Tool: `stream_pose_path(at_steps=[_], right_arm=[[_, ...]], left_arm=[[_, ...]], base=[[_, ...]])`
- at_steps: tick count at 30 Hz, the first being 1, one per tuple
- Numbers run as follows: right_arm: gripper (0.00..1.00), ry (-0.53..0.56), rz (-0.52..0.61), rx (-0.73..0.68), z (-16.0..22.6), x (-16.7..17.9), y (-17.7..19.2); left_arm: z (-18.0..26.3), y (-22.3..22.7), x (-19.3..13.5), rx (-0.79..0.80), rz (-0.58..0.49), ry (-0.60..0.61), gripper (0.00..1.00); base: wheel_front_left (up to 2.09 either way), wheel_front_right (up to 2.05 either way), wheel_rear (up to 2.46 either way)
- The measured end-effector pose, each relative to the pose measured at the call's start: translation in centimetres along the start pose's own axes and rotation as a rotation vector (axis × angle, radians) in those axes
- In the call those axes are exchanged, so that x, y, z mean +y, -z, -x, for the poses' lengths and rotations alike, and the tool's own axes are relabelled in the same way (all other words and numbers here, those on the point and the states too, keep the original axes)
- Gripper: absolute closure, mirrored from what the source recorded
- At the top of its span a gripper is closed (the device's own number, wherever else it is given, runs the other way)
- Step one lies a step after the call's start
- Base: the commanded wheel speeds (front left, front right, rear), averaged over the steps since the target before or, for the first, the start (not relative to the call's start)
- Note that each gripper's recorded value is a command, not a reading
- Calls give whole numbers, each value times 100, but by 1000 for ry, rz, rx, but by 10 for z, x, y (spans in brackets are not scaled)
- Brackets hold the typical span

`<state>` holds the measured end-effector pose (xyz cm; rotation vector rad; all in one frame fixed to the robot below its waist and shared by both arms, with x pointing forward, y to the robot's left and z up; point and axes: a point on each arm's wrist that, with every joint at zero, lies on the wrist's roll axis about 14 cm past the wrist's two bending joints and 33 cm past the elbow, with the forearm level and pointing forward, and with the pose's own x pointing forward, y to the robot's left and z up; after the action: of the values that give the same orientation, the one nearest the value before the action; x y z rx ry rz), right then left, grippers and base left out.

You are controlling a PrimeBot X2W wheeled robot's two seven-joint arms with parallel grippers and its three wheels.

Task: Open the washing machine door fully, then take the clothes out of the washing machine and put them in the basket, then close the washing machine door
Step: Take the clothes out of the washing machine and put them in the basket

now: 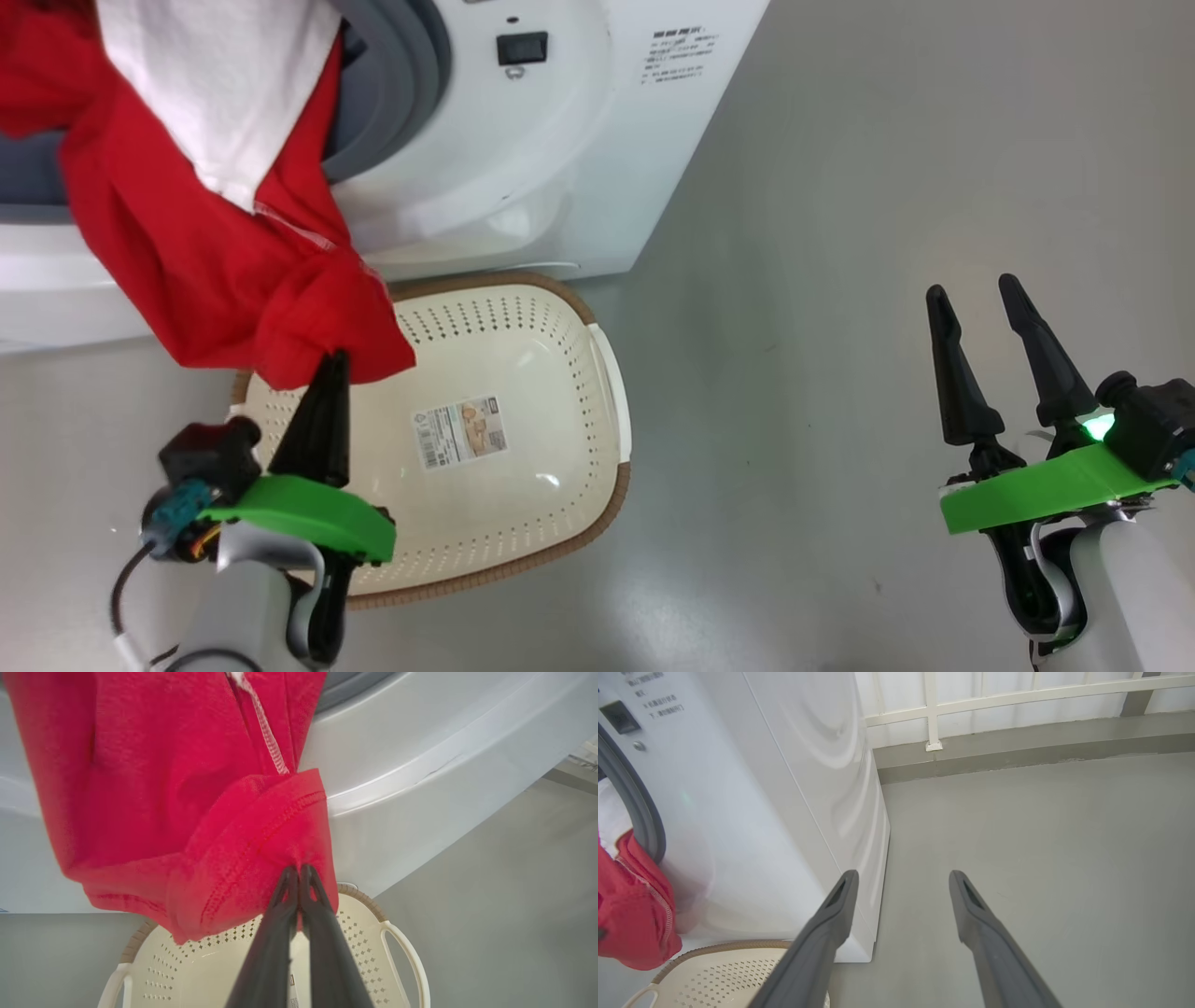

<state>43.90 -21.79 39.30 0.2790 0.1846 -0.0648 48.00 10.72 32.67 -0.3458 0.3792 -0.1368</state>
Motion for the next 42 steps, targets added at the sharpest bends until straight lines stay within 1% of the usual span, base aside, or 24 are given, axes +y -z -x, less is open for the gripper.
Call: stream_pose_path(at_steps=[2,4,6,9,10,11,12,22,28,42], right_arm=[[0,6,1,7,-1,-2,3],[0,9,2,10,-3,-3,5],[0,11,4,9,-7,-5,5],[0,16,4,17,-10,-6,9],[0,17,4,17,-11,-6,10],[0,18,4,18,-12,-7,11],[0,19,5,21,-12,-8,12],[0,19,4,25,-13,-8,14],[0,11,2,20,-13,-5,12],[0,-18,-3,-2,-15,5,4]], left_arm=[[-5,11,-1,37,-8,4,99],[-11,18,0,60,-10,2,91],[-17,23,1,78,-13,2,86],[-25,29,1,97,-19,4,58],[-28,31,1,102,-22,4,46],[-29,32,1,105,-24,4,9],[-31,33,1,108,-26,5,0],[-32,32,4,107,-26,-2,0],[-33,21,5,77,-25,-7,0],[-28,-41,8,-110,-18,-17,0]], base=[[0,0,0],[0,0,0],[0,0,0],[0,0,0],[0,0,0],[0,0,0],[0,0,0],[0,0,0],[0,0,0],[0,0,0]])
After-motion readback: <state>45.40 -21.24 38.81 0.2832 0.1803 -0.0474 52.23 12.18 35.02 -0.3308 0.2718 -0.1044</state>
